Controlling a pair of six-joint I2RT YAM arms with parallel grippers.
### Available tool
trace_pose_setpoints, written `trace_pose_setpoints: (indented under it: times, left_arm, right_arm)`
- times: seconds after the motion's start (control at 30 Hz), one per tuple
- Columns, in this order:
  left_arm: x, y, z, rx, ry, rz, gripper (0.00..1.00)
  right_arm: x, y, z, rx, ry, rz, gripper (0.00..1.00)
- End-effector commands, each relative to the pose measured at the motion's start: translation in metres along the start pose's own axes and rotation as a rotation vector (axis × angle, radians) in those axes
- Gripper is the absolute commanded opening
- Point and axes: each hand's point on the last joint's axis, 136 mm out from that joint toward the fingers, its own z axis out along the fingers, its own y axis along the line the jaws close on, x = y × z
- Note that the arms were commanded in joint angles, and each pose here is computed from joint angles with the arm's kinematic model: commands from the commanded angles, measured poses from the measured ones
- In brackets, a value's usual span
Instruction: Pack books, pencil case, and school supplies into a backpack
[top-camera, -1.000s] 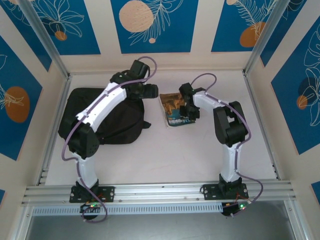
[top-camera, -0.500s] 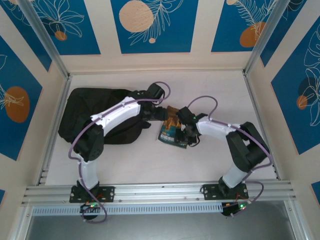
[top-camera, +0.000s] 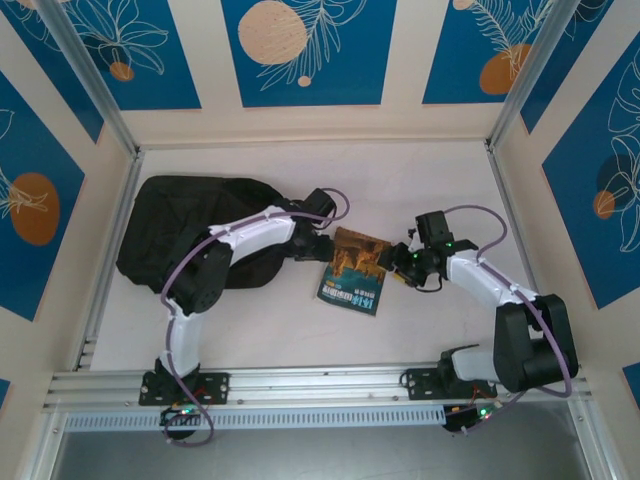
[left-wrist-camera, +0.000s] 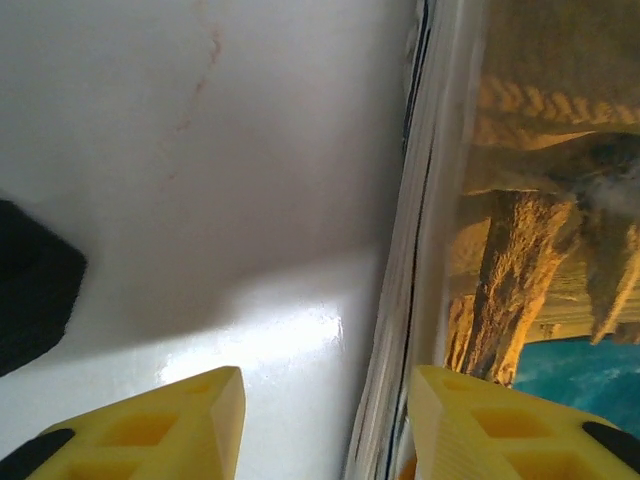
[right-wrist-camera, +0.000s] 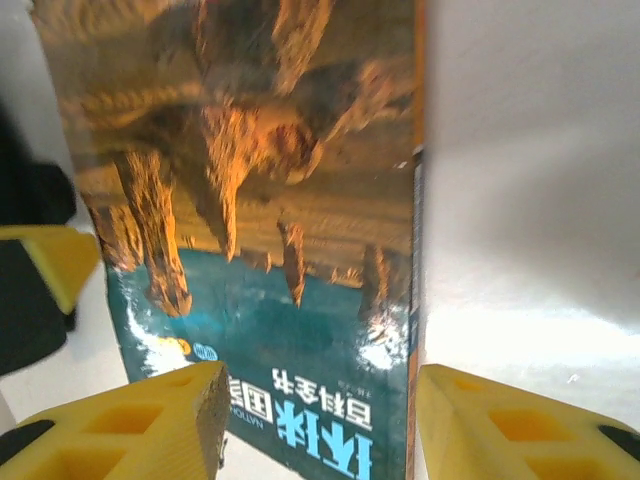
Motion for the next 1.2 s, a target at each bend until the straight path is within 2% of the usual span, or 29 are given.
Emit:
trace_pose_setpoints:
  times: [0.0,0.27,0.63,0.77,1.0,1.17]
  left_arm:
    - [0.011,-0.005,0.015,0.041,0.047,0.014,0.43]
    - [0.015,-0.003,0.023,0.043,0.062,0.028,0.35]
    - [0.021,-0.006,0.027,0.066,0.083,0.035,0.32]
    - [0.022,-0.009,0.026,0.082,0.089,0.039,0.31]
    - [0.024,-0.01,0.026,0.086,0.094,0.05,0.3]
    - [0.022,-0.014,0.024,0.099,0.092,0.053,0.29]
  right_arm:
    - [-0.007,-0.001,0.006,-0.052,0.027,0.053,0.53]
    - [-0.009,-0.02,0.035,-0.01,0.1,0.095,0.52]
    - [0.016,-0.005,0.061,0.036,0.206,-0.042,0.52]
    - [0.019,0.009,0.058,-0.057,0.21,-0.053,0.52]
    - [0.014,0.046,0.018,-0.302,0.116,-0.062,0.51]
    - [0.014,0.056,0.004,-0.409,0.118,-0.053,0.5]
